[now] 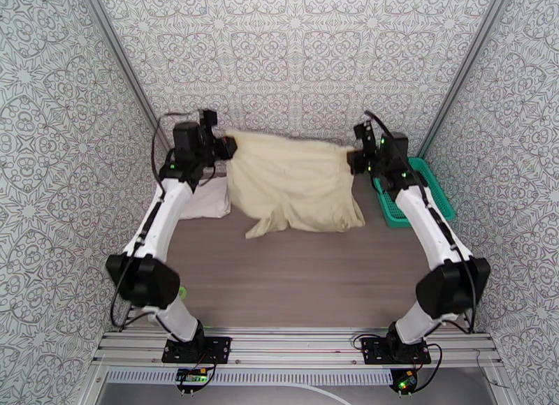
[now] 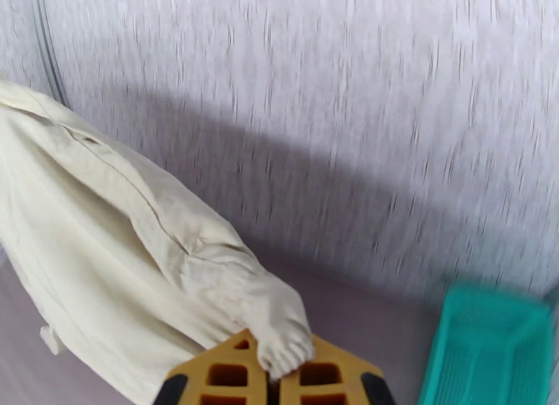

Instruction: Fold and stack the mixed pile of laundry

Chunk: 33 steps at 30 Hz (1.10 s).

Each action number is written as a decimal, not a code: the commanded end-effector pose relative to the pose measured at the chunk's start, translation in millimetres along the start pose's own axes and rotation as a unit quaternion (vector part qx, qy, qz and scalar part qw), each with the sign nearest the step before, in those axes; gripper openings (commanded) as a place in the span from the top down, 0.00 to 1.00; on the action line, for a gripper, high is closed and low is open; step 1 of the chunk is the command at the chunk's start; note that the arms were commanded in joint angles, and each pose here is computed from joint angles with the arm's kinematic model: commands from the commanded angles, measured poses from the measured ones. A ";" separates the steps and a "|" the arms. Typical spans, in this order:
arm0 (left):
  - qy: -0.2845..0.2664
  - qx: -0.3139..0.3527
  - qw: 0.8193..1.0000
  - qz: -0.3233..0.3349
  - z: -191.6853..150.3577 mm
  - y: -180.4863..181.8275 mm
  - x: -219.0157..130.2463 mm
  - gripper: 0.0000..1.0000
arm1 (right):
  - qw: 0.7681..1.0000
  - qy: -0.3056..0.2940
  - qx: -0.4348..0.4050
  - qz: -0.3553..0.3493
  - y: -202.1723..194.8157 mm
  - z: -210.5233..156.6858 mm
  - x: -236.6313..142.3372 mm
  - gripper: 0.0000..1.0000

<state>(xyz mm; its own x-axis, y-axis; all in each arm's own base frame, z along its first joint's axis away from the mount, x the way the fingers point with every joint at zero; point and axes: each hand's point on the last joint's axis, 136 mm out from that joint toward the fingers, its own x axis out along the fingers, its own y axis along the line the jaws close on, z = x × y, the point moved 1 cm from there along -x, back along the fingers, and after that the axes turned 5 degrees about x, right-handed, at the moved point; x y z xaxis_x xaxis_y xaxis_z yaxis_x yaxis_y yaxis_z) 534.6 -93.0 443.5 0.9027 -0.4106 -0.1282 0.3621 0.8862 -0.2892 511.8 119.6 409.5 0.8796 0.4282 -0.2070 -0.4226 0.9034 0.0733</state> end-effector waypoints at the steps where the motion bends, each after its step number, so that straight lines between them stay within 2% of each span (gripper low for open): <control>1: -0.150 0.061 0.987 0.012 98.3 5.5 -25.9 1.00 | 0.987 -0.148 -0.057 -0.002 -10.1 99.1 -28.9 1.00; 3: -0.179 0.074 0.981 0.010 120.6 1.8 -36.8 1.00 | 0.981 -0.180 -0.066 0.010 -9.2 120.8 -38.6 1.00; 5: -0.183 0.086 0.979 0.011 124.9 -0.4 -44.8 1.00 | 0.979 -0.195 -0.064 0.018 -8.5 130.4 -46.5 1.00; 8: -0.160 0.092 0.983 0.010 101.8 -1.3 -52.1 1.00 | 0.981 -0.180 -0.060 0.048 -1.4 116.5 -48.4 1.00; 12: -0.116 0.081 0.990 0.008 31.7 1.7 -67.9 1.00 | 0.987 -0.137 -0.035 0.072 8.1 49.9 -51.8 1.00; 16: -0.052 0.068 0.996 0.008 -72.8 -4.4 -94.1 1.00 | 0.991 -0.082 -0.033 0.098 27.9 -49.0 -76.0 1.00; 18: -0.023 0.067 0.997 0.005 -126.0 -16.2 -111.9 1.00 | 0.992 -0.047 -0.032 0.112 40.9 -98.5 -95.0 0.96; 20: 0.007 0.070 0.997 -0.007 -177.0 -34.5 -130.8 0.92 | 0.992 -0.025 -0.017 0.121 54.1 -140.0 -119.1 0.78; 21: 0.019 0.069 0.997 -0.007 -199.5 -42.7 -144.0 0.81 | 0.992 -0.017 -0.008 0.125 61.9 -156.8 -133.0 0.63; 22: 0.028 0.064 0.998 -0.005 -219.3 -48.5 -157.0 0.60 | 0.992 -0.015 0.006 0.123 66.8 -169.4 -145.4 0.52; 24: 0.032 0.050 0.998 -0.004 -246.2 -57.3 -180.6 0.28 | 0.992 -0.029 0.017 0.122 79.5 -175.7 -162.5 0.44; 25: 0.033 0.041 0.999 0.004 -255.2 -57.2 -192.1 0.20 | 0.990 -0.036 0.026 0.130 87.2 -170.9 -169.9 0.43; 27: 0.033 0.024 0.999 0.030 -263.5 -50.7 -208.1 0.18 | 0.987 -0.036 0.061 0.142 95.1 -159.7 -179.9 0.43; 30: 0.048 0.018 0.997 0.054 -262.4 -43.7 -217.2 0.22 | 0.981 -0.011 0.143 0.132 93.9 -150.3 -182.6 0.43; 32: 0.070 0.013 0.995 0.071 -258.7 -37.6 -211.2 0.26 | 0.975 0.034 0.208 0.071 76.3 -159.2 -175.6 0.46; 33: 0.086 0.004 0.993 0.076 -257.9 -34.9 -204.2 0.29 | 0.964 0.075 0.253 0.023 63.4 -169.7 -170.4 0.49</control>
<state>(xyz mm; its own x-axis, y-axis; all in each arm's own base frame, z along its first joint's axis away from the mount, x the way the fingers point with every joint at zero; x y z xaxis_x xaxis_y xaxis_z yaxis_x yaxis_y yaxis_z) 264.4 -109.5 245.9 0.8945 -0.3912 -0.2165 0.3419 0.9105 -0.2326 284.0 118.7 313.1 0.7727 0.6226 -0.1237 -0.5569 0.7585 0.3383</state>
